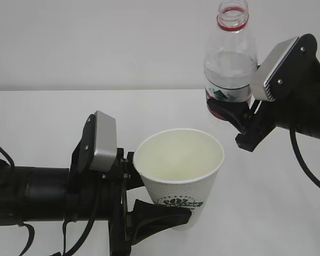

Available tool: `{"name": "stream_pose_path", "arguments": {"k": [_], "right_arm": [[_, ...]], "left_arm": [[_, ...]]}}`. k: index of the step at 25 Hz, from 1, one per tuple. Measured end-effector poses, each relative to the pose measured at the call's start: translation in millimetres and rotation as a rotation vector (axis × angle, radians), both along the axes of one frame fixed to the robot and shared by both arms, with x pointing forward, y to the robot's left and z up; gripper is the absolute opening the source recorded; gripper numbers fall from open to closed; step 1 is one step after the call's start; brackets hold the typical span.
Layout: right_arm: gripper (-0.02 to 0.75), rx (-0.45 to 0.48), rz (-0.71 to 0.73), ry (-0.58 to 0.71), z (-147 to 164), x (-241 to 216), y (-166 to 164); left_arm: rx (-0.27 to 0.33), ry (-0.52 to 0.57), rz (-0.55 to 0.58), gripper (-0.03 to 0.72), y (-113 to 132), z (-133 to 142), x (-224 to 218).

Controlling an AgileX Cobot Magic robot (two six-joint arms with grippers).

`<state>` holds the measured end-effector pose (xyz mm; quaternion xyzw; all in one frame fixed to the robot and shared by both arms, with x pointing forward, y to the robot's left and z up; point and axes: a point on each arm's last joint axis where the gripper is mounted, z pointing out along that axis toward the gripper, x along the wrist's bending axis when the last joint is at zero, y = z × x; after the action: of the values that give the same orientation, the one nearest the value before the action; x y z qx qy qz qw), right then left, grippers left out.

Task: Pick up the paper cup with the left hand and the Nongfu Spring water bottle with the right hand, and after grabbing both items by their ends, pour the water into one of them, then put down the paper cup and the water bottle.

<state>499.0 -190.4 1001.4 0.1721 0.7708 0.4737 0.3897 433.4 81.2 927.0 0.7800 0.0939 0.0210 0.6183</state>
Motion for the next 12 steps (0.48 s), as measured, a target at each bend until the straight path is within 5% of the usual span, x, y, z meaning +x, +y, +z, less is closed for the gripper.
{"name": "stream_pose_path", "arguments": {"k": [12], "right_arm": [[0.495,-0.051,0.036,-0.072,9.7,5.2,3.0]], "left_arm": [[-0.018,-0.006,-0.025,0.486,-0.7,1.6,-2.1]]}}
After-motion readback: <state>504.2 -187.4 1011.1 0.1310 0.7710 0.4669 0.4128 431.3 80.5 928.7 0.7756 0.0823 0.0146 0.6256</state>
